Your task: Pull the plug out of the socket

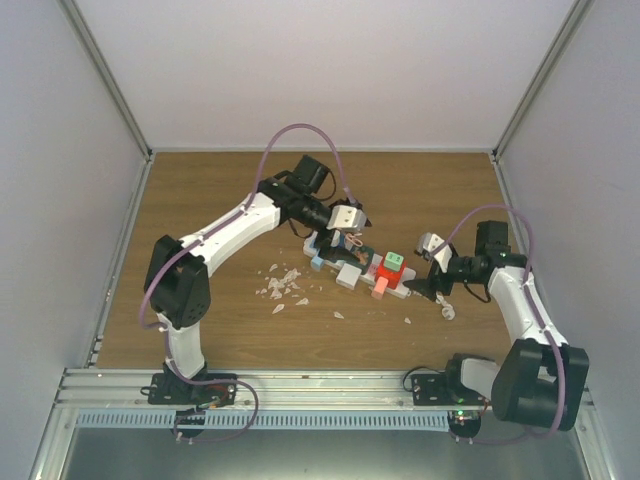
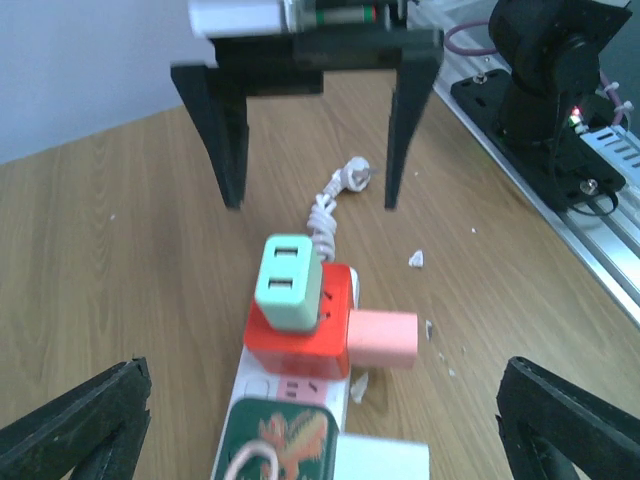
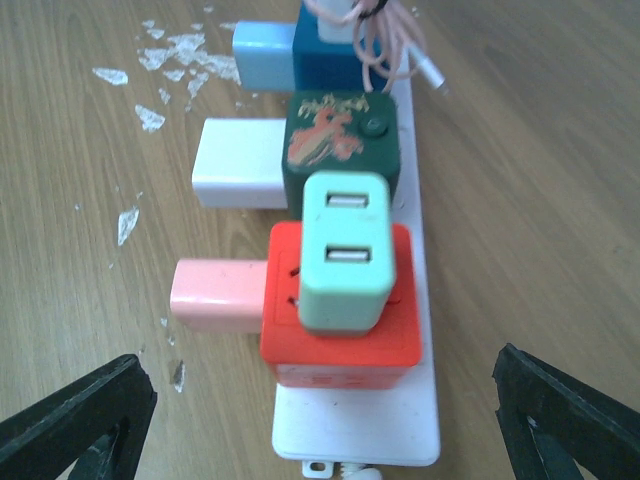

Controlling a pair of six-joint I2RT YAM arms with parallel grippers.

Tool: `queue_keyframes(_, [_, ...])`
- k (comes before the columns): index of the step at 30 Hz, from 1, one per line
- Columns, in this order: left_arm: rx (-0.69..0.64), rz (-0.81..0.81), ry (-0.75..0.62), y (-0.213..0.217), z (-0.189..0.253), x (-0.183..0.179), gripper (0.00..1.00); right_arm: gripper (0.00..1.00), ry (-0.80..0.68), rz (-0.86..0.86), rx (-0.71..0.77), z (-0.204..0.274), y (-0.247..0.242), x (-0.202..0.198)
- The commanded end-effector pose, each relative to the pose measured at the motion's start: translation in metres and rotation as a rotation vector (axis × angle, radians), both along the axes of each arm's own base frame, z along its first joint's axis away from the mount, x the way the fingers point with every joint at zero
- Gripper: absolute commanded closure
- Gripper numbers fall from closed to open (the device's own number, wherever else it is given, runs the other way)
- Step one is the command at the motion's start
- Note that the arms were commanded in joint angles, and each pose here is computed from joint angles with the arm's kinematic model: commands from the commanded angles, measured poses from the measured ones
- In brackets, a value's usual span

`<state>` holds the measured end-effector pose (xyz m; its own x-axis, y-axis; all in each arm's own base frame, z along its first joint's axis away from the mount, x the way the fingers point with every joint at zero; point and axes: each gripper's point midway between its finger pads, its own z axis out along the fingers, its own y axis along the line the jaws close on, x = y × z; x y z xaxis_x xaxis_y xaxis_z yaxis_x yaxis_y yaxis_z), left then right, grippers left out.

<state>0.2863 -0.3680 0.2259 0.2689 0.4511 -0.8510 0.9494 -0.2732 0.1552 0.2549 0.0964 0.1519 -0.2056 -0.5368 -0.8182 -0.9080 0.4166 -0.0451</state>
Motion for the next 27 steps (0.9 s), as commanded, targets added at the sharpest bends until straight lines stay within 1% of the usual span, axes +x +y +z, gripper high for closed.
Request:
queue_keyframes(1, [-0.034,-0.037,-0.035,-0.024,0.009,0.006,0.07,0.07,-0.085,0.045,-0.023,-0.015,-0.001,0.004])
queue_keyframes(7, [-0.046,-0.015,-0.043,-0.018,0.011,0.007,0.07,0.08,-0.058,0.058,-0.024,-0.038,-0.003,0.02])
queue_keyframes(11, [-0.063,0.008,-0.038,-0.006,0.013,0.004,0.07,0.12,-0.052,0.084,-0.019,-0.048,0.004,0.028])
queue_keyframes(18, [-0.07,0.058,-0.024,0.025,0.015,0.006,0.08,0.19,-0.015,0.152,-0.036,-0.063,0.025,0.03])
queue_keyframes(19, [-0.069,0.065,-0.021,0.03,0.014,0.006,0.08,0.22,-0.01,0.16,-0.038,-0.064,0.028,0.031])
queue_keyframes(22, [-0.071,0.091,-0.01,0.045,0.012,0.006,0.08,0.4,0.008,0.177,-0.043,-0.07,0.034,0.035])
queue_keyframes(24, [-0.066,0.101,-0.013,0.055,0.011,0.006,0.09,0.49,0.018,0.223,-0.041,-0.073,0.049,0.032])
queue_keyframes(27, [-0.047,0.111,-0.014,0.069,0.006,0.004,0.1,0.56,0.031,0.266,-0.036,-0.074,0.066,0.036])
